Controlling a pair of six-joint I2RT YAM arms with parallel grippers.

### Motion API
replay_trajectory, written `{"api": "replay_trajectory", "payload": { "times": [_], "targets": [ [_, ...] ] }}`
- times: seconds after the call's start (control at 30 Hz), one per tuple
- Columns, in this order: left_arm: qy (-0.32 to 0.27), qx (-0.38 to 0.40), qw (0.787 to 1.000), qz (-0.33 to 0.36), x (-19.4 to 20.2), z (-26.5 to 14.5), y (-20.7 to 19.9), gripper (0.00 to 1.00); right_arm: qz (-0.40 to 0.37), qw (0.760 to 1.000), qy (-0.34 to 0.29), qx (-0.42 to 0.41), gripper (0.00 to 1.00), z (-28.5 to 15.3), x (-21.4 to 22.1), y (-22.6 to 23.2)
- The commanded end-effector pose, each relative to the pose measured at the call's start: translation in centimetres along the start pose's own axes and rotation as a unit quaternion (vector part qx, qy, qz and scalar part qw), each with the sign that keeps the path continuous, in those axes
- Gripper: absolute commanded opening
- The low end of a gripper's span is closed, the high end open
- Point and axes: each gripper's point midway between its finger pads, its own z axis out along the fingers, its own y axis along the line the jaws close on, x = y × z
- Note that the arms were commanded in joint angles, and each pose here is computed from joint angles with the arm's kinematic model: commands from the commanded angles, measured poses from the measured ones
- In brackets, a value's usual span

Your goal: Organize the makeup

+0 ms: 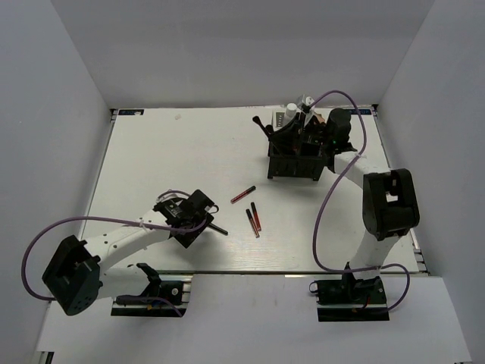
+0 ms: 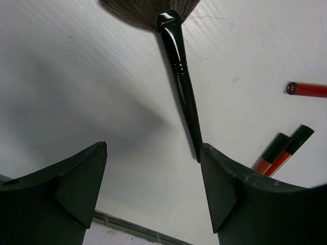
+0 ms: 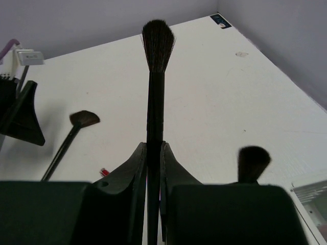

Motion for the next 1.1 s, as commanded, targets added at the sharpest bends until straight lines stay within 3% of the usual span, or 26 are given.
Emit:
{"api": "replay_trajectory", "payload": {
  "times": [0.0, 0.3, 0.53, 0.6, 0.67, 0.7, 0.73, 0.8, 1.07],
  "targets": [
    [-0.005, 0.019, 1.000, 0.007, -0.6, -0.1, -2.1, 0.84, -0.075, 0.996, -0.040, -0.009, 0.00, 0.1, -3.2, -1.5],
    [0.002, 0.003, 1.000, 0.014, -0.2, 0.7, -2.1, 0.84, -0.094, 0.995, -0.036, 0.021, 0.00, -0.9, -2.5, -6.1],
    [0.003, -0.017, 1.000, 0.010, -0.6, 1.8, -1.8, 0.85, -0.080, 0.996, -0.005, 0.032, 0.00, -1.7, 2.1, -7.7],
    [0.003, -0.022, 1.000, 0.010, -0.7, 2.1, -1.9, 0.85, -0.089, 0.995, -0.001, 0.033, 0.07, -2.2, 2.6, -7.9],
    [0.003, -0.024, 1.000, 0.012, -0.8, 2.4, -2.1, 0.85, -0.082, 0.996, 0.003, 0.033, 0.29, -2.5, 3.1, -7.9],
    [0.003, -0.023, 1.000, 0.014, -0.9, 2.4, -2.4, 0.85, -0.082, 0.996, 0.004, 0.031, 0.35, -2.6, 3.1, -7.8],
    [0.001, -0.024, 1.000, 0.017, -0.9, 2.5, -2.5, 0.85, -0.082, 0.996, 0.005, 0.034, 0.49, -2.9, 2.9, -7.9],
    [-0.002, -0.027, 0.999, 0.017, -1.3, 2.8, -2.9, 0.85, -0.086, 0.996, 0.003, 0.037, 0.57, -3.3, 2.4, -7.8],
    [0.002, -0.065, 0.998, 0.017, -1.9, 4.0, -2.4, 0.81, -0.097, 0.994, -0.020, 0.049, 0.60, -5.5, -0.9, -5.8]
  ]
}}
